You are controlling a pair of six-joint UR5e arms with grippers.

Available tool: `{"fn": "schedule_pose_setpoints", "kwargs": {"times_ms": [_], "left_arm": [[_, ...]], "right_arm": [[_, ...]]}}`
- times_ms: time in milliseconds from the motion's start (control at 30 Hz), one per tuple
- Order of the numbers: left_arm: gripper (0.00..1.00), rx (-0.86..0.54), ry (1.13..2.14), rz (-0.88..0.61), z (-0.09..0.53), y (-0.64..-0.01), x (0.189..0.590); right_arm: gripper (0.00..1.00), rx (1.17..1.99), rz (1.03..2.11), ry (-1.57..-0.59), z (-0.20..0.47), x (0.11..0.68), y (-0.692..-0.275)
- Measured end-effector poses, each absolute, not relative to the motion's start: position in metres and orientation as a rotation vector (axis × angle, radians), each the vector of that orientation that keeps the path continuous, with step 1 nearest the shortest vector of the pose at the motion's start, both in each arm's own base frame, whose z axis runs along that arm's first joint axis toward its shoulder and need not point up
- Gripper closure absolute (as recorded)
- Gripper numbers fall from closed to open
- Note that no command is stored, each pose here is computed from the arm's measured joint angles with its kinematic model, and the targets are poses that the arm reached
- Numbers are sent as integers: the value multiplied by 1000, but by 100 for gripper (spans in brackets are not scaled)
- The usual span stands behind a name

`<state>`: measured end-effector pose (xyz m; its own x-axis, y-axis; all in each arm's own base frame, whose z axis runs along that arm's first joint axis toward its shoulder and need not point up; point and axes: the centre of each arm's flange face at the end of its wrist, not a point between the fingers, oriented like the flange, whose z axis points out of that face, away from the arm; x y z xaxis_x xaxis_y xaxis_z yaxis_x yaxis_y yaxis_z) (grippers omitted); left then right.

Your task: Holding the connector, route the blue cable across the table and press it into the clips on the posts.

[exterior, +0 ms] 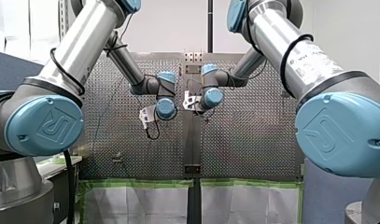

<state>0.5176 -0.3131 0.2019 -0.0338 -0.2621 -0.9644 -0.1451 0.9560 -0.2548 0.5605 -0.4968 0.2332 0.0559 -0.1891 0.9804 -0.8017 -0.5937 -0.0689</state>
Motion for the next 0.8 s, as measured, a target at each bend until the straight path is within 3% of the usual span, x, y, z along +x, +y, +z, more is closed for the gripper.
{"fn": "schedule_pose_setpoints", "kwargs": {"times_ms": [467,800], "left_arm": [[100,-326,1590,-58,252,-317,489],[100,-295,1548,-93,295,-328,468]], "right_arm": [[100,1788,1602,-979,315,543,-482],[100,1833,1541,-1021,335,515,-462]]}}
